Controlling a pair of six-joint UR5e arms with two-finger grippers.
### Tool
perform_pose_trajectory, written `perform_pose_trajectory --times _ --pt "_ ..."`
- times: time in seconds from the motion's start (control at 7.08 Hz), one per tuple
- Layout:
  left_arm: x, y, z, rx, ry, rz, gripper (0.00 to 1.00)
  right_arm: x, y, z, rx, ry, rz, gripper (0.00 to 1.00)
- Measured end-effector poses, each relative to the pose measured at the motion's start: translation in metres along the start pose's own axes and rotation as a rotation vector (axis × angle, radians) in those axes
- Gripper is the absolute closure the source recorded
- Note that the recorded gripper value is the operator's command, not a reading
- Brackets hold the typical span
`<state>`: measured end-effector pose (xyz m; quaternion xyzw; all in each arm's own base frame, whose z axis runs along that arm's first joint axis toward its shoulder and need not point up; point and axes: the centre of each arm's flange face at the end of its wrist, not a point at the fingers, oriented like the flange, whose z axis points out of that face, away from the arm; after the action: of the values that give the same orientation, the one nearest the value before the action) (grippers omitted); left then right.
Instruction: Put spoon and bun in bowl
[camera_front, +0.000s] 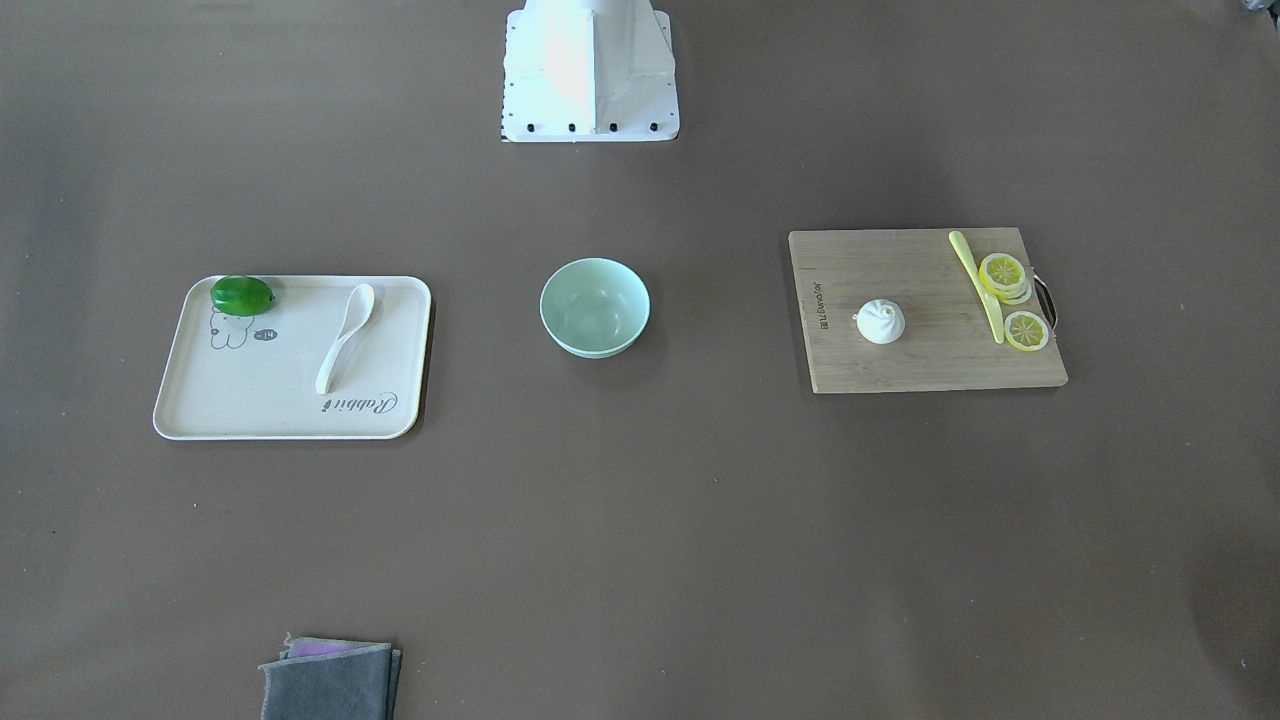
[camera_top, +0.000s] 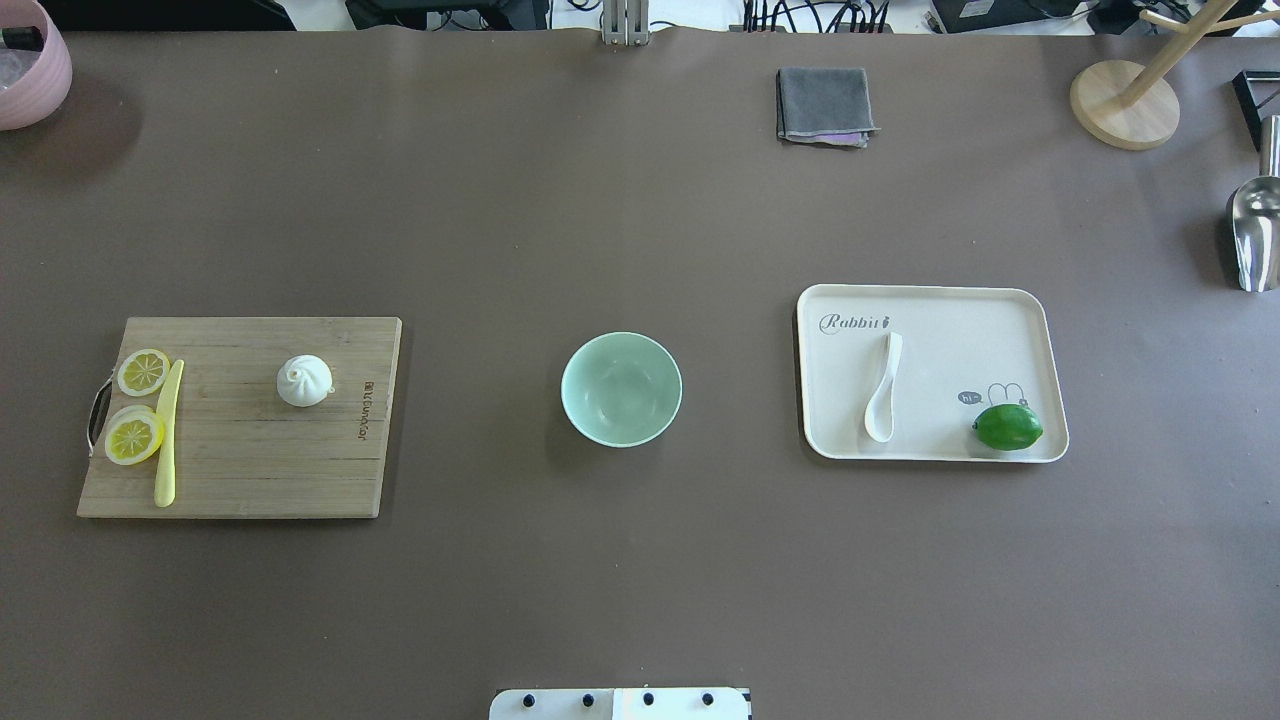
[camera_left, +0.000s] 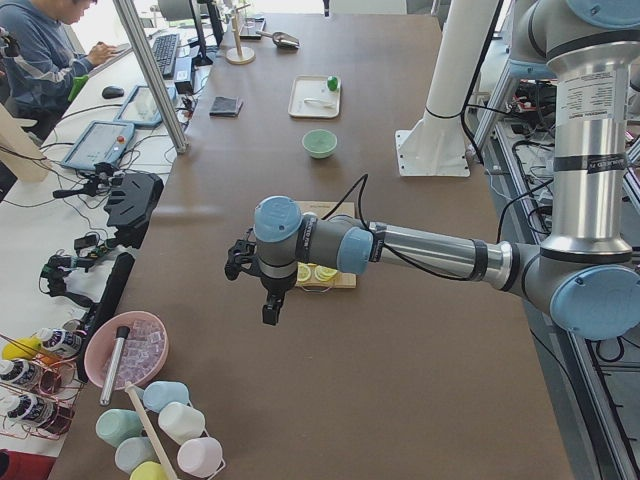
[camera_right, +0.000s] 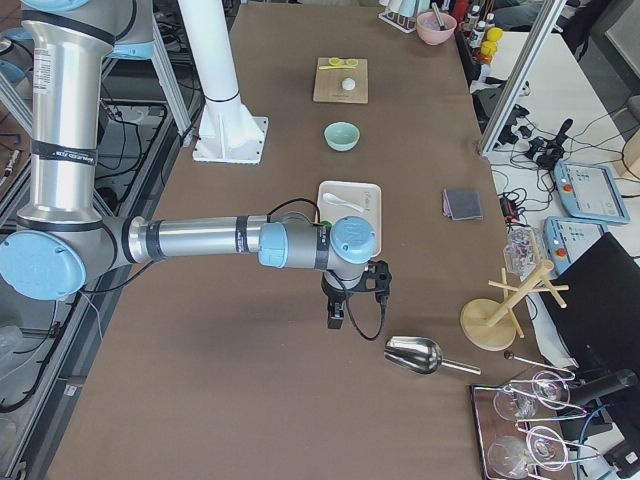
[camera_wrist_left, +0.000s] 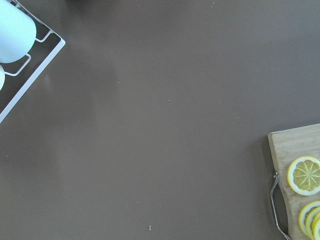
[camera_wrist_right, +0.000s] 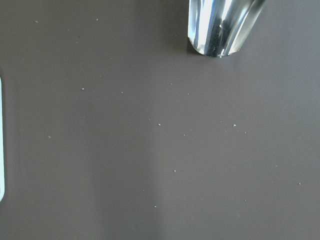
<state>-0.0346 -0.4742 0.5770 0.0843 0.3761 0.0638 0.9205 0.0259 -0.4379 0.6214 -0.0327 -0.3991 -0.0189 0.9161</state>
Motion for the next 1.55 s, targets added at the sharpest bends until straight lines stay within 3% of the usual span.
perform_pose_trajectory --times 1.27,1.55 --pt "0.029 -0.002 -0.029 0.099 0.002 0.102 0.01 -0.01 -0.008 -0.005 0.01 -0.041 -0.005 0.0" --pt "0.028 -0.003 -0.027 0.108 0.004 0.109 0.01 -0.014 -0.008 -0.005 0.008 -0.09 -0.002 0.0"
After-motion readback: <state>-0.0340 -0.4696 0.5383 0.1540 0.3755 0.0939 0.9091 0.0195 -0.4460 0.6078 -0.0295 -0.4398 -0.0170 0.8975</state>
